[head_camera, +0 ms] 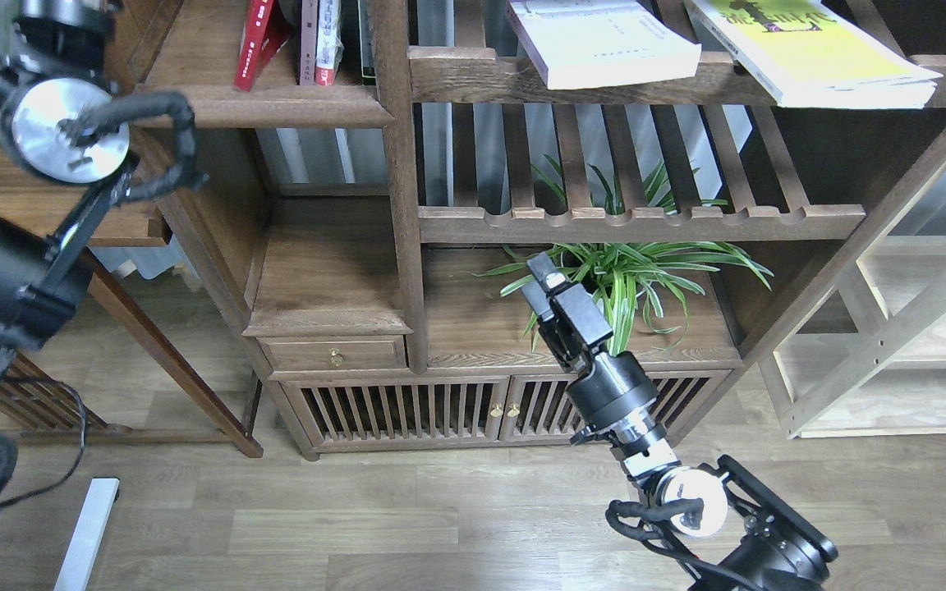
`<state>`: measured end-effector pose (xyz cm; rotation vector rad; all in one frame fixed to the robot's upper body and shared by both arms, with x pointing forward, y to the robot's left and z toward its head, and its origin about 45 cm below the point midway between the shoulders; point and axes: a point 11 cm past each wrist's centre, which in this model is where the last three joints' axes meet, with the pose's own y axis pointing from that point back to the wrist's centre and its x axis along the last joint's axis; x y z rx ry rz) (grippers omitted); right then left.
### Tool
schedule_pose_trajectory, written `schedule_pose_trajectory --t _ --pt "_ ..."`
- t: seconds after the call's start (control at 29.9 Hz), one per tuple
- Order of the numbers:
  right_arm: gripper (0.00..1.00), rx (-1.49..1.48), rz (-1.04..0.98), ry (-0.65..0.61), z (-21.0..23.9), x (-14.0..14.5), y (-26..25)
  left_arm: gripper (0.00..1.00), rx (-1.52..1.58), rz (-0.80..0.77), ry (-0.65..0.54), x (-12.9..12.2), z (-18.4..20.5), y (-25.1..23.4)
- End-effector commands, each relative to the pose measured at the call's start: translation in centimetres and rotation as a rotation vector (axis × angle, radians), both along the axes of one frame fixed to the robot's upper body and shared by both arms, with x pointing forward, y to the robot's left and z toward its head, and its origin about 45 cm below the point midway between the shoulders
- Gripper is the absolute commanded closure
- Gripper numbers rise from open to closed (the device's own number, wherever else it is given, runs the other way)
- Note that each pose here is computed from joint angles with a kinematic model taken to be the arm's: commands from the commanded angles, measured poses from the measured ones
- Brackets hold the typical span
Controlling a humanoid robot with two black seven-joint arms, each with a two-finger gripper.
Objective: Organize books on shelf
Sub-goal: 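Withdraw the left arm and raise the right gripper toward the top shelf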
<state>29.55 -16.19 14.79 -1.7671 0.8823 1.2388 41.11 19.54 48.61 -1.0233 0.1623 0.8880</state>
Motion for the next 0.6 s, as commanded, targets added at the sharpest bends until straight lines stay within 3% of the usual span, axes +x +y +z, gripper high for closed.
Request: schedule_pose_trajectory --t 0.0,0.17,0.57 --pt "0.15 0.016 -0.043 -0.03 1.1 0.8 -1.1 0.01 -0.023 -0.146 -0.051 -1.7 -1.4 -0.6" --pt "0.16 0.034 -0.109 -0.071 2.6 1.8 -3.1 0.01 -0.103 -0.321 -0.072 -3.0 -3.4 -2.1" --pt "0.16 0.046 -0.193 -0.179 6.4 4.8 -5.9 0.02 -0.075 -0.527 0.18 -3.9 -10.5 -4.4"
